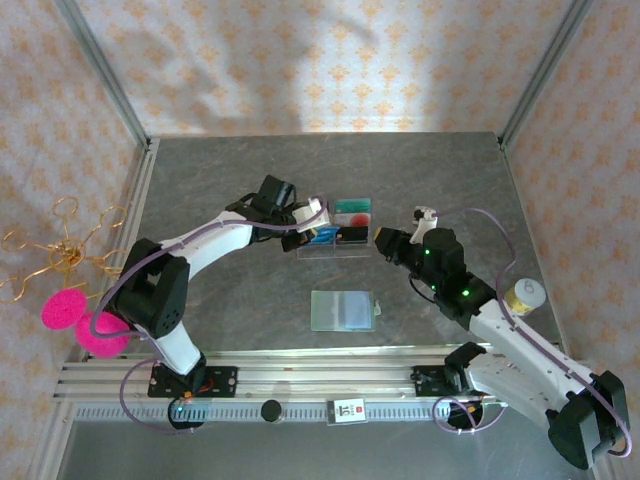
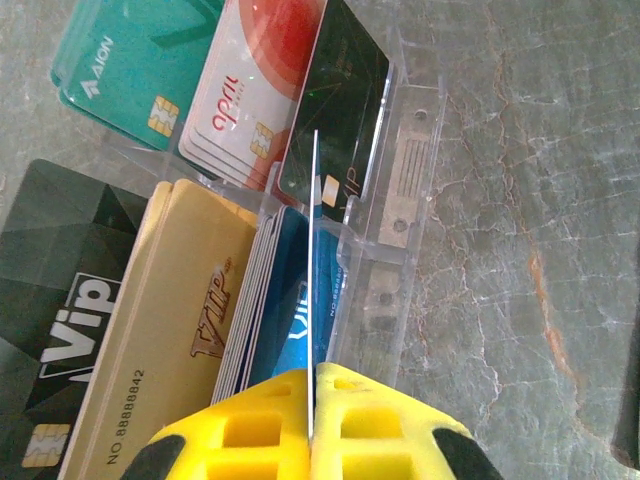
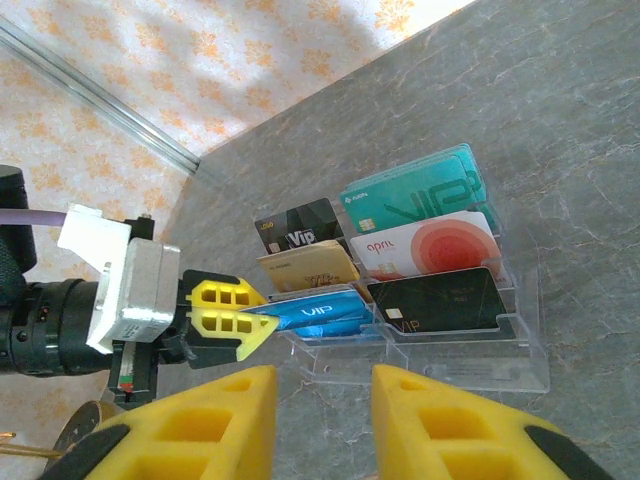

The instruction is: Take the credit cards out of the card holder

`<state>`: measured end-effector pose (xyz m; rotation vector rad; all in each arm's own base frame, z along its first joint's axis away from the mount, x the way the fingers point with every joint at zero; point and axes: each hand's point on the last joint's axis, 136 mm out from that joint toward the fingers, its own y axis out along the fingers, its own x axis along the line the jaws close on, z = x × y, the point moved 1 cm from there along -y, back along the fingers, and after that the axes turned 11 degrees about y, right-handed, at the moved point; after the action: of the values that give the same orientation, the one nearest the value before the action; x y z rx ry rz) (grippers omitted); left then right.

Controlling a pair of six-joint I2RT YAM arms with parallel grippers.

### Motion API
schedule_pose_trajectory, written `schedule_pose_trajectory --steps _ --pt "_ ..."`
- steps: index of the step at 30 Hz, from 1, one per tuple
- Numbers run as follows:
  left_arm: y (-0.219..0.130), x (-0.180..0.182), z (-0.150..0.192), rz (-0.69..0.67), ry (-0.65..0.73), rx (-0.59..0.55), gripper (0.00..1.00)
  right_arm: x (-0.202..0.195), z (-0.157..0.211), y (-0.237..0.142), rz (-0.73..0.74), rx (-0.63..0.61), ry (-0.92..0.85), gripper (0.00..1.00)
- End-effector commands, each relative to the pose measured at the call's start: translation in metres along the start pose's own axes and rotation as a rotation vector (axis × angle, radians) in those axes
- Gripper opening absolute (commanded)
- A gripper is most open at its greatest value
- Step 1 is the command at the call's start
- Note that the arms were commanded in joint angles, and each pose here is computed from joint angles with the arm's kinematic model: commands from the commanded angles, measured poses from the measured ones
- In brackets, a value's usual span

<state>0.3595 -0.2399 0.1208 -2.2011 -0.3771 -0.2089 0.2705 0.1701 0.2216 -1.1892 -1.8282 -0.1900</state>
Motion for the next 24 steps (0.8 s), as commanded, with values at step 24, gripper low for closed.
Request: schedule_pose_trajectory --steps 24 --pt "0.004 0.028 0.012 -0.08 -0.078 0.102 0.08 0.021 -0.013 -0.011 -0.071 -0.028 -0.01 0.29"
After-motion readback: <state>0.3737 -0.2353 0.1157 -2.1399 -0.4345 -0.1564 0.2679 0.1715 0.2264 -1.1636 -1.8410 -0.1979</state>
